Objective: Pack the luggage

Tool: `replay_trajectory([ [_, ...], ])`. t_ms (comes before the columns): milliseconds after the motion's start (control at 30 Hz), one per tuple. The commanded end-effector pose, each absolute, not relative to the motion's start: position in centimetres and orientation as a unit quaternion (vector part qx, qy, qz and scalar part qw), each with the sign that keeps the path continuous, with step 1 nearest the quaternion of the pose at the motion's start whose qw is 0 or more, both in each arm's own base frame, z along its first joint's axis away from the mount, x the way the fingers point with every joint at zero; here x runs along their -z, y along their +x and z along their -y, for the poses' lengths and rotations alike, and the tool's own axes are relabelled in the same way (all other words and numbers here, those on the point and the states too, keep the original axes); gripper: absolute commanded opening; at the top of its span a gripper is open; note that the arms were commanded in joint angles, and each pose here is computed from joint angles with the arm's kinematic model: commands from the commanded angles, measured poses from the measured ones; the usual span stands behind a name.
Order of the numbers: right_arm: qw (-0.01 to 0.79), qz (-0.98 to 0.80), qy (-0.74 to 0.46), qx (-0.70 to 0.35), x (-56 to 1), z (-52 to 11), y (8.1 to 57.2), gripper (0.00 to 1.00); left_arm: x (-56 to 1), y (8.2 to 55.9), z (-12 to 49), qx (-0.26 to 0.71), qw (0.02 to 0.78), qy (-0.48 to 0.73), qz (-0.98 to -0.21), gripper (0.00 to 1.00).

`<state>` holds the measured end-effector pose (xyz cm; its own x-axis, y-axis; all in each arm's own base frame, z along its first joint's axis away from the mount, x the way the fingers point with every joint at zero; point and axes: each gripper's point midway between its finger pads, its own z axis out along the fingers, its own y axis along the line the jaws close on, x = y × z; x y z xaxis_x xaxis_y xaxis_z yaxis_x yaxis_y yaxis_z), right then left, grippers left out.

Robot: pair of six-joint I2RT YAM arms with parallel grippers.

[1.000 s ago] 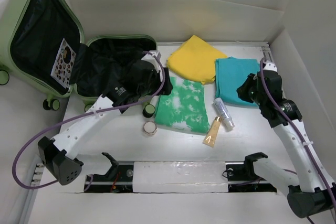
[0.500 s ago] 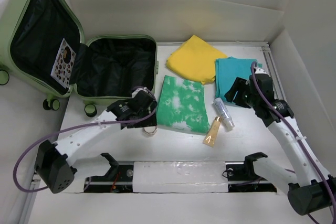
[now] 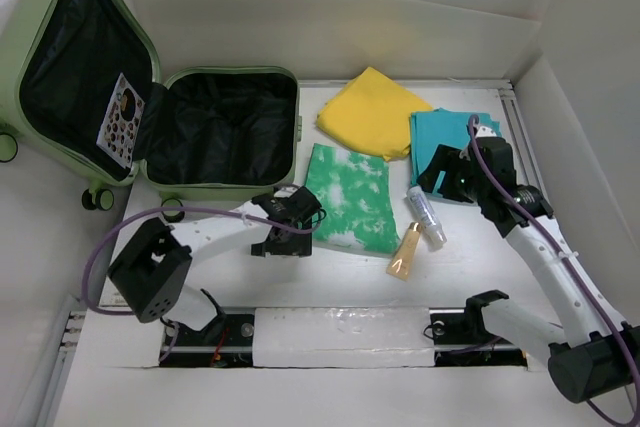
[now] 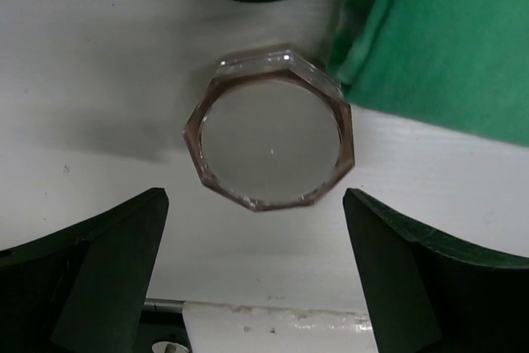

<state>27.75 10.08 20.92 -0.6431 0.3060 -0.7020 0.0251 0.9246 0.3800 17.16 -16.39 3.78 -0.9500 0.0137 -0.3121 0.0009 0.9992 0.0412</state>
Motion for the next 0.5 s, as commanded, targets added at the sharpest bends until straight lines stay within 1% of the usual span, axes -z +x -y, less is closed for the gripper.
replay_trajectory([
  [0, 0.43, -0.88, 0.065, -0.193, -22.0, -11.3, 28.3, 0.77, -4.1, 19.4, 17.1, -0.028, 0.195, -0.001, -0.98, 0.86],
  [67, 0.434, -0.878, 0.065, -0.194, -22.2, -11.4, 28.4, 0.77, -3.4, 19.6, 17.0, -0.04, 0.193, 0.0, -0.98, 0.86],
  [267, 0.432, -0.879, 0.051, -0.198, -22.4, -11.8, 28.7, 0.77, -3.0, 21.1, 17.7, -0.044, 0.213, 0.0, -0.976, 0.81],
  [333, 0.436, -0.876, 0.051, -0.199, -22.6, -11.8, 28.9, 0.77, -2.8, 21.5, 18.1, -0.039, 0.219, 0.004, -0.975, 0.78],
  [400, 0.43, -0.879, 0.049, -0.202, -22.3, -12.0, 28.9, 0.77, -2.6, 21.8, 18.1, -0.042, 0.223, 0.003, -0.974, 0.78],
  [433, 0.433, -0.877, 0.045, -0.205, -22.5, -12.3, 29.0, 0.77, -2.6, 21.8, 18.1, -0.042, 0.223, 0.003, -0.974, 0.76],
  [467, 0.433, -0.877, 0.045, -0.205, -22.5, -12.3, 29.0, 0.77, -2.6, 21.8, 18.1, -0.042, 0.223, 0.003, -0.974, 0.69],
])
